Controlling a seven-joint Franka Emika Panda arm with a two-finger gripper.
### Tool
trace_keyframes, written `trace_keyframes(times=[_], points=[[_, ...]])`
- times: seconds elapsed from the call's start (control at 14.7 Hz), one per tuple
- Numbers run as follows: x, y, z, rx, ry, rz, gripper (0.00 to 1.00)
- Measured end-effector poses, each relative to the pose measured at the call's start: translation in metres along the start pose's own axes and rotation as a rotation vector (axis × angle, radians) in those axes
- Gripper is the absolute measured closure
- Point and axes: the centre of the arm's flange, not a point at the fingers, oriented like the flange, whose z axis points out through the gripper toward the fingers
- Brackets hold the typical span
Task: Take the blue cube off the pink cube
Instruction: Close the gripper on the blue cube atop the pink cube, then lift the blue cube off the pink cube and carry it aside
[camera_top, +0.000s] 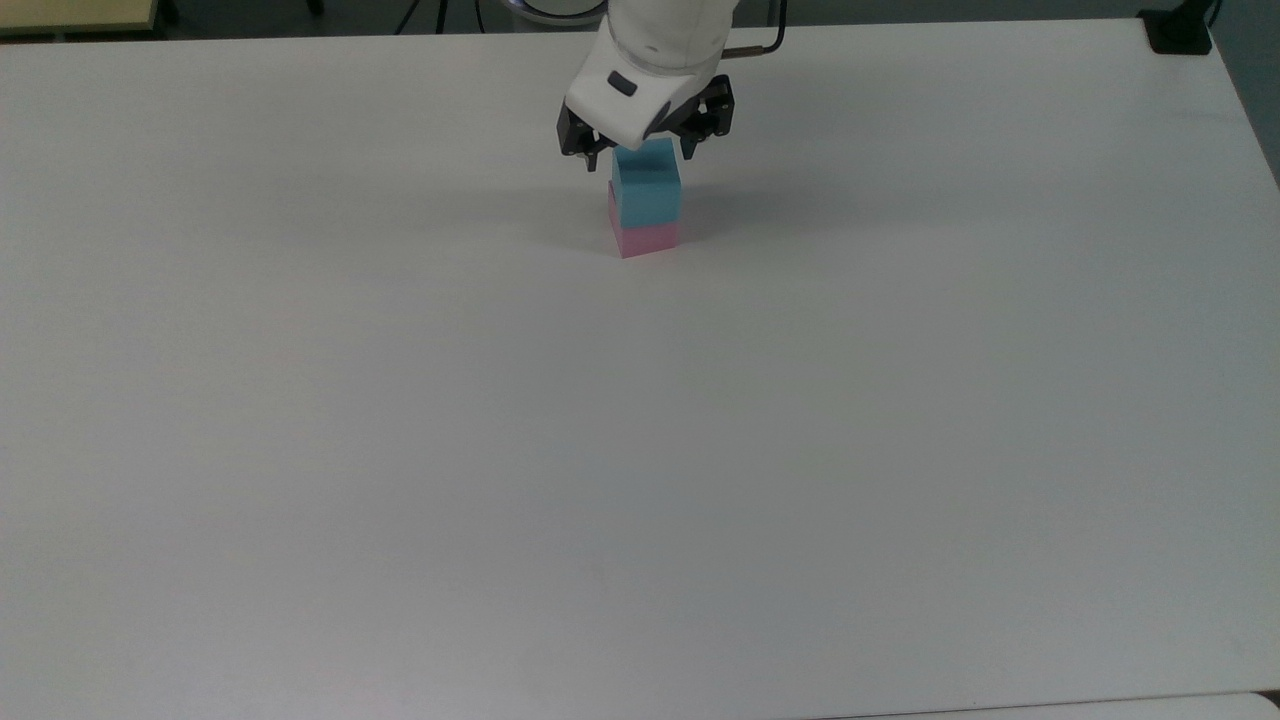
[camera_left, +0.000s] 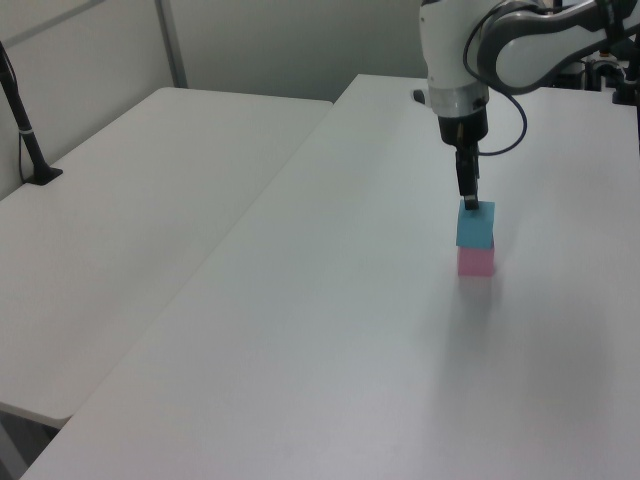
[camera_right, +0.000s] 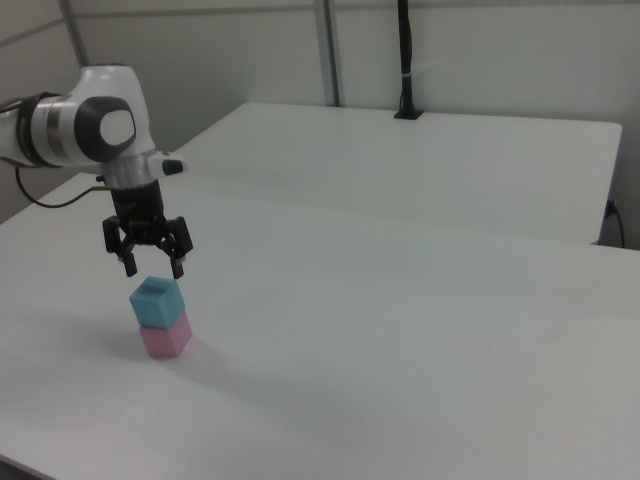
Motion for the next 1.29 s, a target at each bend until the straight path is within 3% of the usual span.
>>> trace_keyframes(times=[0.34, 0.54, 0.81, 1.29], points=[[0.003, -0.012, 0.032, -0.006, -0.062, -0.036, 0.0], [0.006, -0.018, 0.045, -0.009, -0.085, -0.063, 0.05], [0.007, -0.017, 0.04, -0.007, -0.077, -0.122, 0.42], [0.005, 0.015, -0.009, 0.01, 0.021, -0.069, 0.44]])
